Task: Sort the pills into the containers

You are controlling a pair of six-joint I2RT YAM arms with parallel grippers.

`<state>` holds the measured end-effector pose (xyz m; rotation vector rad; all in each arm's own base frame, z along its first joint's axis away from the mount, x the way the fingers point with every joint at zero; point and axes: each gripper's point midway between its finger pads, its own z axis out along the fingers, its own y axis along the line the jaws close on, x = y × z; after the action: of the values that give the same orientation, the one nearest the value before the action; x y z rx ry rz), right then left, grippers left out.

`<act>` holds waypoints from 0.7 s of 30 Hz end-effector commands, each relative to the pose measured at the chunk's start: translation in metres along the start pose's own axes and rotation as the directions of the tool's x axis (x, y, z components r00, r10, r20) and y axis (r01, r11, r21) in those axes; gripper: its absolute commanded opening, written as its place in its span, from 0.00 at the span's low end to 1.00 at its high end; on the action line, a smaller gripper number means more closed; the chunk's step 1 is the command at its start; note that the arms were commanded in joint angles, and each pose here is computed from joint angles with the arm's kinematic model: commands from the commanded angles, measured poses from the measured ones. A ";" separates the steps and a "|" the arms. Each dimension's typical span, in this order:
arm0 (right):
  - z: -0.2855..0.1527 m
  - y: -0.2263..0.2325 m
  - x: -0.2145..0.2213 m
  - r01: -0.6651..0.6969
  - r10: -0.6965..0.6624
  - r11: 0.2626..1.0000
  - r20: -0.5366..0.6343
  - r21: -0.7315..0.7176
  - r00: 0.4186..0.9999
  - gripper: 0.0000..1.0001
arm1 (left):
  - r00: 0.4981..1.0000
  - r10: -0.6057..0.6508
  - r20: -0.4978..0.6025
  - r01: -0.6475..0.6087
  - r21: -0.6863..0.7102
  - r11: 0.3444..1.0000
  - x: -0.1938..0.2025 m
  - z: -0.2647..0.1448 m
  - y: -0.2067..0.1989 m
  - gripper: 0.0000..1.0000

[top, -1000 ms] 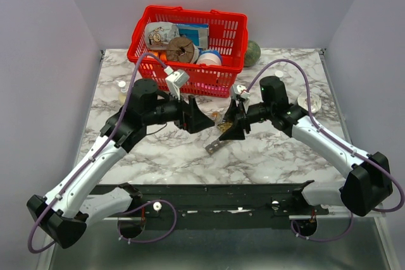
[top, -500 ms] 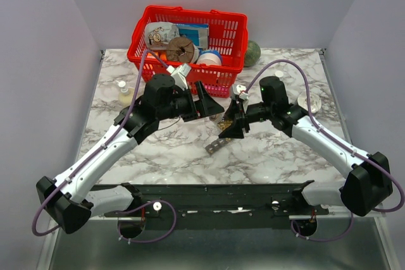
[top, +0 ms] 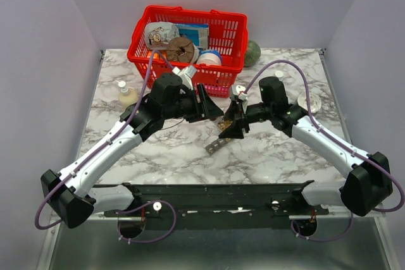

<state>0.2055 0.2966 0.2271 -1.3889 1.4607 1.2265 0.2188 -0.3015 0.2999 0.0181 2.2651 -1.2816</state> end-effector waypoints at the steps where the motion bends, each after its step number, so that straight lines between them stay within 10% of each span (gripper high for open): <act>1: -0.001 -0.002 -0.015 0.057 -0.057 0.998 0.014 0.011 0.998 0.01 | 0.999 0.023 -0.036 -0.022 0.023 0.999 0.006 -0.005 -0.009 0.57; 9: 0.000 -0.004 -0.015 0.050 -0.050 0.999 0.011 0.016 0.999 0.01 | 0.995 0.073 -0.074 -0.069 0.052 0.996 0.014 -0.002 -0.009 0.32; 21: 0.000 -0.008 -0.015 0.012 -0.012 0.999 0.008 0.038 1.000 0.01 | 0.975 0.189 -0.112 -0.196 -0.052 0.979 0.023 0.010 -0.001 0.27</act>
<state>0.2049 0.2940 0.2214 -1.3792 1.5103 1.2224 0.2164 -0.3082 0.2916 0.1817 2.2869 -1.1818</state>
